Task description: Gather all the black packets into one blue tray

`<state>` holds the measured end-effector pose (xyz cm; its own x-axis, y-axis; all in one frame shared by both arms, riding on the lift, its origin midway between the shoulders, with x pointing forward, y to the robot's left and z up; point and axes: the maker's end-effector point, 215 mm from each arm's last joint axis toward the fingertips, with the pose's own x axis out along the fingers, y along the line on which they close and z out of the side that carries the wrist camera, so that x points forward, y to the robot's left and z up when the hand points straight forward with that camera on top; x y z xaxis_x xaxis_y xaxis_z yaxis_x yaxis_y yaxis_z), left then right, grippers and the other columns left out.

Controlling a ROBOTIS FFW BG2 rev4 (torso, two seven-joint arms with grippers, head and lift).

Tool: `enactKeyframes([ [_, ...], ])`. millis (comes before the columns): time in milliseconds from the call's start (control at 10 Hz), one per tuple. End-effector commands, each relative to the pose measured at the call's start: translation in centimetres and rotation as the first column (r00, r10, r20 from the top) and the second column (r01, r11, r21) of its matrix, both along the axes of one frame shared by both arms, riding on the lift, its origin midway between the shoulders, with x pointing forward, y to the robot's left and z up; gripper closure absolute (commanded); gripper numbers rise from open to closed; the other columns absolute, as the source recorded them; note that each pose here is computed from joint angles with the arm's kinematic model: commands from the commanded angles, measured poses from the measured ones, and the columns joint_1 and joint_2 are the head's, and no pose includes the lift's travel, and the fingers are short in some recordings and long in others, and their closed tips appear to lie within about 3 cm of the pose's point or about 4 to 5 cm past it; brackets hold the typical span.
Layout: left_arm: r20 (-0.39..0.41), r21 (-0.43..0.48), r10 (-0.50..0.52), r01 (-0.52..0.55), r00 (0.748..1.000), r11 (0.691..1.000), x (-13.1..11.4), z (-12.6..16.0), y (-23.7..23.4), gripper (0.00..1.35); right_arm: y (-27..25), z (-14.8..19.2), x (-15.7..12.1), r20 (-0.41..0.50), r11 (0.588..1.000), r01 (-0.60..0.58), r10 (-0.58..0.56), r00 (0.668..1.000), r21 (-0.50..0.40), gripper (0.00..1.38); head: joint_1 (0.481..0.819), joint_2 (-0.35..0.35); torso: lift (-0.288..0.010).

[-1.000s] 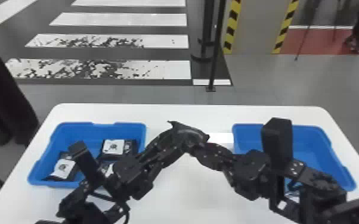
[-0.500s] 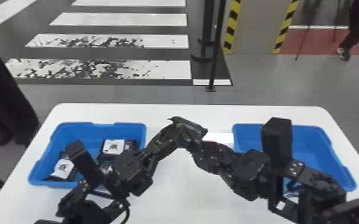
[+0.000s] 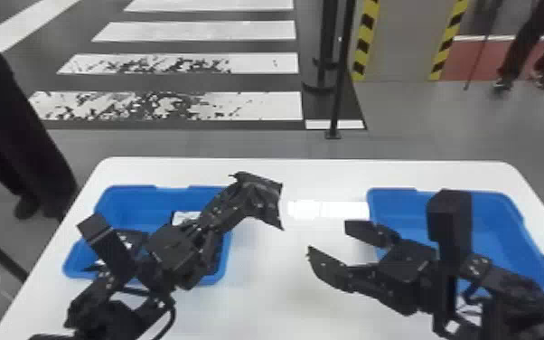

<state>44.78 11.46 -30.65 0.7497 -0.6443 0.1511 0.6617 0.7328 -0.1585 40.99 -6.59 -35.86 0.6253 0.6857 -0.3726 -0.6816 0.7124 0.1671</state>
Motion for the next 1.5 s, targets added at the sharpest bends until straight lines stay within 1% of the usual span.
enactKeyframes([
  [0, 0.023, 0.088, 0.081, -0.083, 0.996, 0.993, 0.7, -0.6, 4.5, 1.21, -2.0, -0.9, 0.2, -0.002, 0.999, 0.044, -0.044, 0.999, 0.009, 0.15, 0.695, 0.058, -0.110],
  [100, 0.037, 0.152, 0.144, -0.148, 0.989, 0.977, 1.1, -1.0, 8.1, 1.21, -3.0, -1.5, 0.1, -0.003, 0.997, 0.073, -0.073, 0.997, 0.027, 0.16, 0.695, 0.076, -0.110],
  [200, 0.048, 0.225, 0.208, -0.213, 0.977, 0.951, 1.3, -1.5, 11.8, 1.21, -4.6, -2.0, 0.0, -0.010, 0.993, 0.120, -0.119, 0.993, 0.025, 0.16, 0.695, 0.106, -0.110],
  [300, 0.055, 0.317, 0.263, -0.267, 0.963, 0.910, 1.6, -2.4, 15.2, 1.21, -5.8, -2.7, -0.4, -0.030, 0.987, 0.158, -0.157, 0.987, 0.031, 0.16, 0.695, 0.119, -0.110],
  [400, 0.064, 0.404, 0.301, -0.300, 0.952, 0.864, 2.0, -3.0, 17.9, 1.21, -6.4, -3.1, -0.5, -0.038, 0.985, 0.168, -0.167, 0.985, 0.025, 0.16, 0.695, 0.149, -0.110],
  [500, 0.060, 0.453, 0.318, -0.310, 0.946, 0.836, 2.0, -3.6, 19.3, 1.20, -6.5, -3.2, -0.7, -0.043, 0.985, 0.172, -0.171, 0.984, 0.026, 0.16, 0.695, 0.182, -0.110],
  [600, 0.048, 0.493, 0.341, -0.319, 0.939, 0.809, 1.9, -4.5, 20.7, 1.08, -7.4, -3.1, -0.7, -0.036, 0.980, 0.196, -0.195, 0.980, 0.027, 0.16, 0.695, 0.209, -0.110],
  [700, 0.026, 0.503, 0.356, -0.319, 0.934, 0.803, 1.5, -5.3, 21.4, 0.68, -8.9, -3.1, -0.9, -0.029, 0.971, 0.237, -0.236, 0.971, 0.024, 0.16, 0.695, 0.219, -0.110],
  [800, 0.017, 0.508, 0.373, -0.329, 0.928, 0.796, 0.9, -5.8, 22.3, 0.22, -10.1, -2.9, -0.9, -0.015, 0.963, 0.267, -0.267, 0.964, 0.029, 0.16, 0.695, 0.227, -0.110],
  [900, 0.010, 0.513, 0.387, -0.337, 0.922, 0.790, 0.2, -6.3, 22.9, 0.05, -11.0, -2.3, -0.8, 0.015, 0.956, 0.292, -0.292, 0.956, 0.037, 0.16, 0.695, 0.223, -0.110],
  [1000, 0.018, 0.514, 0.390, -0.344, 0.920, 0.786, -0.9, -6.6, 23.1, 0.14, -12.2, -1.4, -0.6, 0.065, 0.943, 0.327, -0.330, 0.942, 0.057, 0.16, 0.695, 0.220, -0.110],
  [1100, 0.037, 0.499, 0.384, -0.350, 0.923, 0.793, -2.2, -6.2, 22.6, 0.18, -13.6, -0.8, -0.7, 0.115, 0.928, 0.364, -0.372, 0.921, 0.085, 0.16, 0.695, 0.215, -0.110],
  [1200, 0.022, 0.473, 0.378, -0.343, 0.926, 0.812, -4.1, -6.6, 21.3, 0.19, -15.1, -0.2, -0.9, 0.181, 0.907, 0.400, -0.419, 0.890, 0.129, 0.16, 0.695, 0.208, -0.110],
  [1300, 0.009, 0.432, 0.347, -0.316, 0.938, 0.845, -6.0, -6.6, 18.6, 0.19, -16.5, 0.3, -1.8, 0.226, 0.884, 0.437, -0.466, 0.855, 0.167, 0.16, 0.695, 0.187, -0.110],
  [1400, -0.005, 0.400, 0.348, -0.317, 0.937, 0.860, -8.3, -6.4, 17.2, 0.19, -18.3, 0.8, -3.2, 0.268, 0.852, 0.492, -0.524, 0.808, 0.181, 0.16, 0.695, 0.151, -0.110],
])
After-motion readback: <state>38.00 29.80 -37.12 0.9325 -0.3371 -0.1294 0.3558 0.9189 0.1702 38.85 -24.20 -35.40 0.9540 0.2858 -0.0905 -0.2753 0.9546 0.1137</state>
